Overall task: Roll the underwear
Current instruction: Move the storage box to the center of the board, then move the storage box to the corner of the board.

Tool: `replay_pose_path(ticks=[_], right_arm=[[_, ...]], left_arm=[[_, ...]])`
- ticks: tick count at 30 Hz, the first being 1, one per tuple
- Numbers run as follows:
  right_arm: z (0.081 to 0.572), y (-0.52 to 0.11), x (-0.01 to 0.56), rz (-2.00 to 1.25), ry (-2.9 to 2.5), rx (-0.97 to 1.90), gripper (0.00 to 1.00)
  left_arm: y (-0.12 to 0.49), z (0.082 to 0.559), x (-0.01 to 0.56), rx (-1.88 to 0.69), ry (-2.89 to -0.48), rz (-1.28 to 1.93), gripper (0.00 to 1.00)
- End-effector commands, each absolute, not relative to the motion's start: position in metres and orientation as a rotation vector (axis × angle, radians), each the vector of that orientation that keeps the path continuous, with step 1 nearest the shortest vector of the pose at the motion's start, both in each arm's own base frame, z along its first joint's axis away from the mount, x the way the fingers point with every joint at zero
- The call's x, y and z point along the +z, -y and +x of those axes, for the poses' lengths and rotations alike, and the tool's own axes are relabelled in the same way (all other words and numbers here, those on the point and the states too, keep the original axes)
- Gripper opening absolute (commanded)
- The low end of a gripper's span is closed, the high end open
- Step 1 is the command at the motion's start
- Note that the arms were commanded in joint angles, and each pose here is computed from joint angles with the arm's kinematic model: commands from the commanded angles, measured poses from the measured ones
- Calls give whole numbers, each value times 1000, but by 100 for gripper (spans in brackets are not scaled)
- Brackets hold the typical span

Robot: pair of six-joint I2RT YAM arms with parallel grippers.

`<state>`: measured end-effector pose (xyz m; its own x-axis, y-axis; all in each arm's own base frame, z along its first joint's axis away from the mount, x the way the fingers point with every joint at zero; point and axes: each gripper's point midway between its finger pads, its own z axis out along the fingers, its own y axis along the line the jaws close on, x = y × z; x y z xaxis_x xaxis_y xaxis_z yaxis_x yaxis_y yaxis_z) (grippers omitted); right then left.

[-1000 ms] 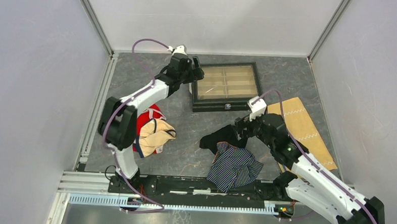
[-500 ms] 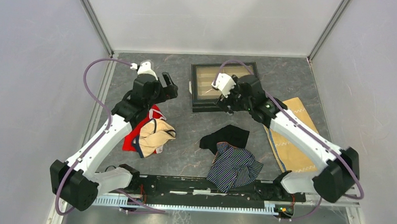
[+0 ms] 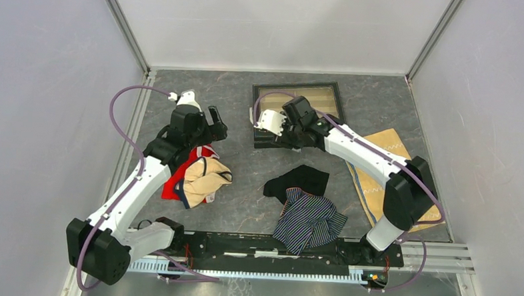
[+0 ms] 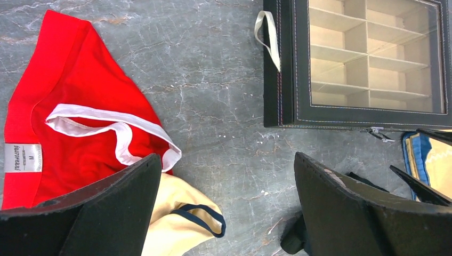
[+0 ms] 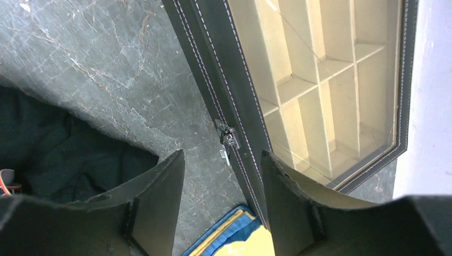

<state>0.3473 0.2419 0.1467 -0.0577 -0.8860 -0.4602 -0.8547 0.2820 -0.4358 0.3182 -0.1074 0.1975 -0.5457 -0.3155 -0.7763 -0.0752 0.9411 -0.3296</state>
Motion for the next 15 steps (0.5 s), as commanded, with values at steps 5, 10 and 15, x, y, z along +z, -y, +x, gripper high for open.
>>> replay_pose_path(ticks=[5,10,15], right_arm=[[359,-227,137,-1620,-1928,-236,59],[359,-220,133,-1620,-1938,-283,57],[356,-217,126,-1646,-1951,-290,55]], left_arm=[[105,322,206,-374,-2103,-257,98],[106,323,203,-389,-2112,-260,98],[105,324,202,-394,-2113,-264,98]])
